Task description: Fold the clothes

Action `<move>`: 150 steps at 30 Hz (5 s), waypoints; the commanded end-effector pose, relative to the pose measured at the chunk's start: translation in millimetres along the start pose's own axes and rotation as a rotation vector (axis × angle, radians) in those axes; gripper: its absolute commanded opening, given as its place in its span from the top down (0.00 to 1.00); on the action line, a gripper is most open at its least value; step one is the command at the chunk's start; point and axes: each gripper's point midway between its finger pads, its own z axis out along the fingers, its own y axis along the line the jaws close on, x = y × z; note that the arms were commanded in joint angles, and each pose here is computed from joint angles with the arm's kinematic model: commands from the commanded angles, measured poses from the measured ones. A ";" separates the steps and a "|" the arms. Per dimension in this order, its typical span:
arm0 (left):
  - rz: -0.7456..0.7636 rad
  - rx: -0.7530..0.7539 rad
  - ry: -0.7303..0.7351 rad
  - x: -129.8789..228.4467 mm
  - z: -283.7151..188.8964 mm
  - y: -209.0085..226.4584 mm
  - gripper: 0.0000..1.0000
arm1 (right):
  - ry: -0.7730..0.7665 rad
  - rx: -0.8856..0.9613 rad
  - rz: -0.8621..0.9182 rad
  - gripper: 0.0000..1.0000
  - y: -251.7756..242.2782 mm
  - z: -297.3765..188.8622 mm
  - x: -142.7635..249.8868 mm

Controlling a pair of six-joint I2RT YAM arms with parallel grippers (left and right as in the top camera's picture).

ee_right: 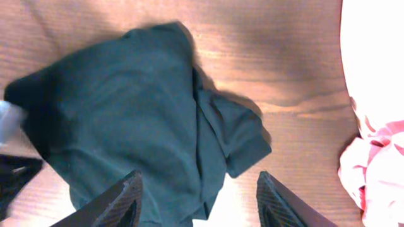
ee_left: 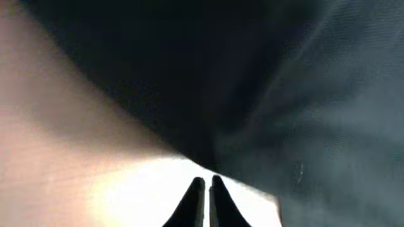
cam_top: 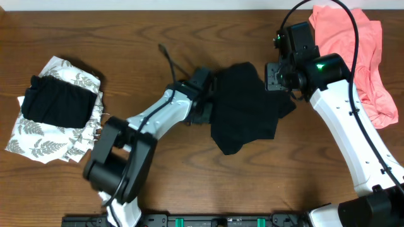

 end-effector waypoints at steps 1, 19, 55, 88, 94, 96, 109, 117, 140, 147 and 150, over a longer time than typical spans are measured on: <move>-0.194 0.072 -0.014 4.9 -29.7 -15.4 0.94 | 0.002 0.005 -0.011 0.40 -3.3 -5.0 2.4; 0.289 0.054 -0.508 -99.0 -30.7 -66.3 0.83 | 0.118 -0.041 0.038 0.28 -2.1 6.2 32.0; -0.189 -0.112 -0.055 12.2 -73.1 47.9 0.94 | 0.268 -0.262 0.034 0.06 28.4 56.0 75.3; -0.001 -0.130 -0.216 -30.1 -44.8 19.3 0.93 | 0.519 -0.573 0.375 0.03 97.1 157.5 135.7; 0.000 -0.143 -0.181 -26.2 -31.7 21.8 0.93 | 0.601 -0.593 0.369 0.01 97.9 146.8 151.8; 0.000 -0.146 -0.171 -25.0 -28.3 22.6 0.93 | 0.629 -0.564 0.351 0.01 91.8 145.4 161.0; 0.000 -0.144 -0.177 -27.6 -24.6 21.8 0.93 | 0.538 -0.552 0.390 0.01 93.6 157.6 139.9; 0.000 -0.140 -0.177 -27.8 -24.6 21.1 0.93 | 0.494 -0.524 0.347 0.01 119.3 167.3 141.2; 0.000 -0.141 -0.177 -27.7 -24.6 21.2 0.93 | 0.319 -0.150 0.182 0.99 -1.3 146.3 115.4; 0.000 -0.140 -0.177 -27.8 -24.6 21.1 0.93 | 0.053 0.139 -0.005 0.99 -67.3 96.1 62.0; -0.004 -0.132 -0.178 -28.2 -24.4 19.6 0.93 | -0.080 0.114 -0.049 0.98 -60.8 74.0 33.4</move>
